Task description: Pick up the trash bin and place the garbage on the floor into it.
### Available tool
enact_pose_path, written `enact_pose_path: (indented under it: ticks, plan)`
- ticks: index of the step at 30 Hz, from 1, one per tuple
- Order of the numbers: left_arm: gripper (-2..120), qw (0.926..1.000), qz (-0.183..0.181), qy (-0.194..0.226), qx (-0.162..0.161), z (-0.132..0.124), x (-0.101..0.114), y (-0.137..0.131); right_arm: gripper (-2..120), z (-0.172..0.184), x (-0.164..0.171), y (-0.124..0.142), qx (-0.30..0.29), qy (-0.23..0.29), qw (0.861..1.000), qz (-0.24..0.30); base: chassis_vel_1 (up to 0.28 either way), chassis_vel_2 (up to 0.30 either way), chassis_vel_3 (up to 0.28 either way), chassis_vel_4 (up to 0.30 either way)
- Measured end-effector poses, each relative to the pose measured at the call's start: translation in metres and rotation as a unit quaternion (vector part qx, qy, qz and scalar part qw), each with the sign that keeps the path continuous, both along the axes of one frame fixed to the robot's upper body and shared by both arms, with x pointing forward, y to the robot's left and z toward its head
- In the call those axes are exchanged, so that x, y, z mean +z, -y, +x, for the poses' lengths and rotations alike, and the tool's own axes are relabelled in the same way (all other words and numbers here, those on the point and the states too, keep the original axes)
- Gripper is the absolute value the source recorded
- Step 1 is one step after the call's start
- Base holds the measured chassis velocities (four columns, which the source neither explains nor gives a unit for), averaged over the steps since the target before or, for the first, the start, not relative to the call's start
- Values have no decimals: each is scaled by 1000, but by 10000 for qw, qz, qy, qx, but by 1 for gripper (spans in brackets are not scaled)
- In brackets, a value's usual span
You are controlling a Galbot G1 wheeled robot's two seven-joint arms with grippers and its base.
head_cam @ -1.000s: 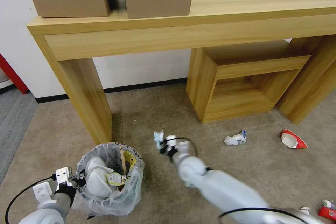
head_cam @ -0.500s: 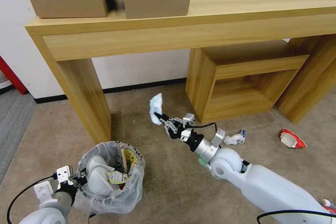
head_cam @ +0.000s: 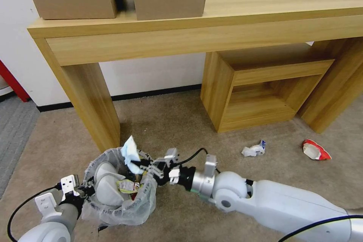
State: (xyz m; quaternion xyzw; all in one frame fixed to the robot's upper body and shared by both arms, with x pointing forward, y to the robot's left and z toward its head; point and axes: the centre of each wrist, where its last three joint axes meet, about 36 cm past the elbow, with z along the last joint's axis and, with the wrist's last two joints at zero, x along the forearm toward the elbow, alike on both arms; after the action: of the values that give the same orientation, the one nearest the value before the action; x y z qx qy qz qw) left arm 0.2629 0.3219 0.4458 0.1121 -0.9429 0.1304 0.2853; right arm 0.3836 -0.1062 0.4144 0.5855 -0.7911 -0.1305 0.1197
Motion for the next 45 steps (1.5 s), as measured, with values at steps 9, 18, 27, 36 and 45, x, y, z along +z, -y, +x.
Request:
enact_pose_path:
  ticks: [9,18,27,36,45]
  plan:
    - [1,10000,-13,13,11,-2,2,0,0,-12,-21,-20,-179,-266,9973,-657,0,0,0,0]
    - [1,10000,-16,-4,14,-3,1,0,10,-10,-24,-27,-350,-217,9942,-998,0,0,0,0]
    - [1,10000,-9,12,17,-4,3,0,45,-8,-26,-37,-411,-207,9935,-1045,0,0,0,0]
    - [1,10000,-25,6,36,-4,1,0,77,-7,-21,-43,-460,-173,9947,-899,0,0,0,0]
    - [1,10000,-4,-14,39,-3,0,-2,100,11,10,-32,-1026,-50,9944,-233,0,0,0,0]
